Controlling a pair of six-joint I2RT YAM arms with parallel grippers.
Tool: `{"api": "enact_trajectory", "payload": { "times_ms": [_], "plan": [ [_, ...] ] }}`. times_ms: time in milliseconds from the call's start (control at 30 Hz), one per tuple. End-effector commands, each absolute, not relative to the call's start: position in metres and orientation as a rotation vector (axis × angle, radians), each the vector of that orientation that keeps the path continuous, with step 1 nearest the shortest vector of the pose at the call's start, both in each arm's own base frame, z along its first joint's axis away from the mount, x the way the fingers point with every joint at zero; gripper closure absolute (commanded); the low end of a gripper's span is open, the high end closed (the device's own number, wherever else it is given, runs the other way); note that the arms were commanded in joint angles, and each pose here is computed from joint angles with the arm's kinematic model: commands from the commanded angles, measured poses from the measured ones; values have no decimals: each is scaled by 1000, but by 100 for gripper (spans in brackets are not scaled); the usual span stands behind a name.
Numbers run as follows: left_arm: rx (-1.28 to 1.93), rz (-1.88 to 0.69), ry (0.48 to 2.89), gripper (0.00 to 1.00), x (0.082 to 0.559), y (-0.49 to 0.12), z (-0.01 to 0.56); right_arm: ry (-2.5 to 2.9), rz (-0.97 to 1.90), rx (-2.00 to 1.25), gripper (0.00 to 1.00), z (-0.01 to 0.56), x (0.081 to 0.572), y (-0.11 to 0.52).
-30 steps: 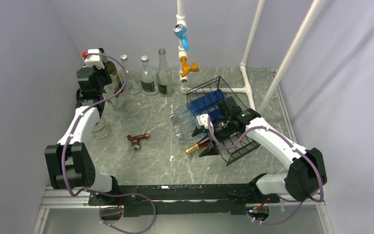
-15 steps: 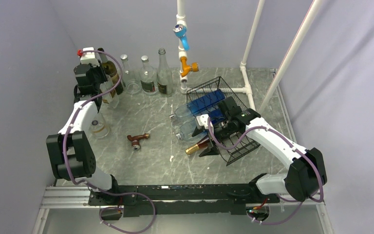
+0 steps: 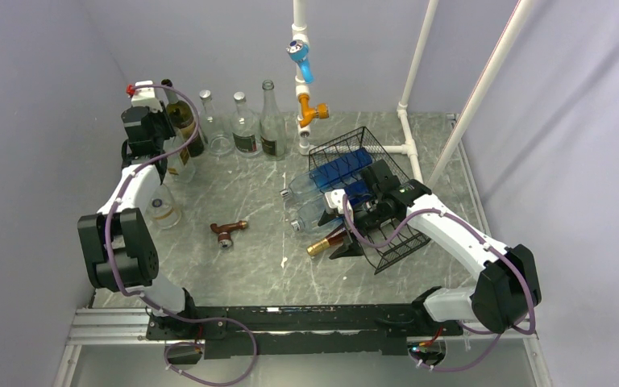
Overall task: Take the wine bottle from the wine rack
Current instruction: Place the wine bottle at the center of the board.
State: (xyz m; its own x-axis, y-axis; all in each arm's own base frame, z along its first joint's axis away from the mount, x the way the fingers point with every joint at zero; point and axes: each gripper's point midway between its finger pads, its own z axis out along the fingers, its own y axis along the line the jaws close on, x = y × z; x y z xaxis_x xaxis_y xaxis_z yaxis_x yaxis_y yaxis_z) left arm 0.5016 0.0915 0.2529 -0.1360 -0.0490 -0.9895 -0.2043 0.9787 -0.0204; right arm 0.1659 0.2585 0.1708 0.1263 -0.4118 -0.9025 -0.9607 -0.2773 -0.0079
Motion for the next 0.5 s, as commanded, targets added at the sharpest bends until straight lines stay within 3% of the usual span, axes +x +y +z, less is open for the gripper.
{"api": "enact_trajectory", "payload": {
  "times_ms": [0, 133, 467],
  "plan": [
    [-177, 114, 1419, 100, 511, 92, 352, 1275, 1099, -1776, 2, 176, 168, 260],
    [-181, 101, 1432, 96, 512, 91, 346, 1273, 1098, -1776, 2, 177, 168, 260],
    [-193, 91, 1454, 54, 506, 90, 338, 1265, 1092, -1776, 2, 179, 168, 260]
  ]
}}
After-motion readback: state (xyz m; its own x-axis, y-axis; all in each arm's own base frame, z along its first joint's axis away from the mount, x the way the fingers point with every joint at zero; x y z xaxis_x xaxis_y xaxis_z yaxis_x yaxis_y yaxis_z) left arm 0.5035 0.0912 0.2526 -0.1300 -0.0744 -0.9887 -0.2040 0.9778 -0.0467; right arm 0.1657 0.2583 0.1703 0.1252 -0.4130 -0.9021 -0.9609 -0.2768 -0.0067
